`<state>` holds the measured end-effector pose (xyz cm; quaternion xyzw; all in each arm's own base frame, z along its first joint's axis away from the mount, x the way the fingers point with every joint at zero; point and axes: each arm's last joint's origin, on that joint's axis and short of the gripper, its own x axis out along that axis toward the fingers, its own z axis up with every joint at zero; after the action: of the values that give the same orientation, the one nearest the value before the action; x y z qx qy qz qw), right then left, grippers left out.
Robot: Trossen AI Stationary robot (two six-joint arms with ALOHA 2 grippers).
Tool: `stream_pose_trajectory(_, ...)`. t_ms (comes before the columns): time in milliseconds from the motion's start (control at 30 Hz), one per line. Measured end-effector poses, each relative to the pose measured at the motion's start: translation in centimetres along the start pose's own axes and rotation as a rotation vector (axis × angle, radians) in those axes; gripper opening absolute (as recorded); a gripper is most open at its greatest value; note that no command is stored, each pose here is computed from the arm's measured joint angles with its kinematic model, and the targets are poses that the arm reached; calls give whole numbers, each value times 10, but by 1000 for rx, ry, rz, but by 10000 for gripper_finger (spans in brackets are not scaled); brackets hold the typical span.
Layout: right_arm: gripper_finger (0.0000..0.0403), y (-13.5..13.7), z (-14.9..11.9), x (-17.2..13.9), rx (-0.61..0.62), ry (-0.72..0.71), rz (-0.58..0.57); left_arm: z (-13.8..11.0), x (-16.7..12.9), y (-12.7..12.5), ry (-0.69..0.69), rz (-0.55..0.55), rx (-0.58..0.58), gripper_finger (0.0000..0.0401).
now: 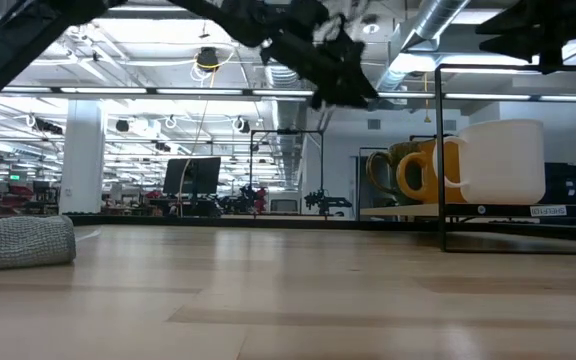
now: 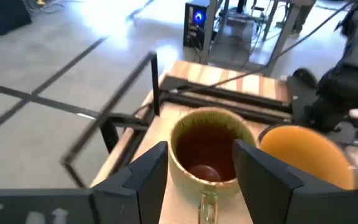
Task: Stack small to large cups/mugs on shelf
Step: Put the green mug on the shelf
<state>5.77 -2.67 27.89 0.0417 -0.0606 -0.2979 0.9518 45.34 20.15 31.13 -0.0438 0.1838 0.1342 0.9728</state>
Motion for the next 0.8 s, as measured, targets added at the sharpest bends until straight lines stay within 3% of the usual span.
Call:
stream_pose_trajectory(133,226,-1,0,0,53,-4,-46,22,-30,1,-43,5,14,171)
stream_pose_trajectory(333,226,-2,0,0,63,-3,-52,29,-89,-7,-214,-3,20,171)
stream_pose_trajectory(533,226,-1,0,0,65,-6,-49,-3,-156,-14,-334,107,9,171)
stream_pose_trajectory(800,226,-1,0,0,119,-6,-41,-64,-226,-27,-482,136,-63,171)
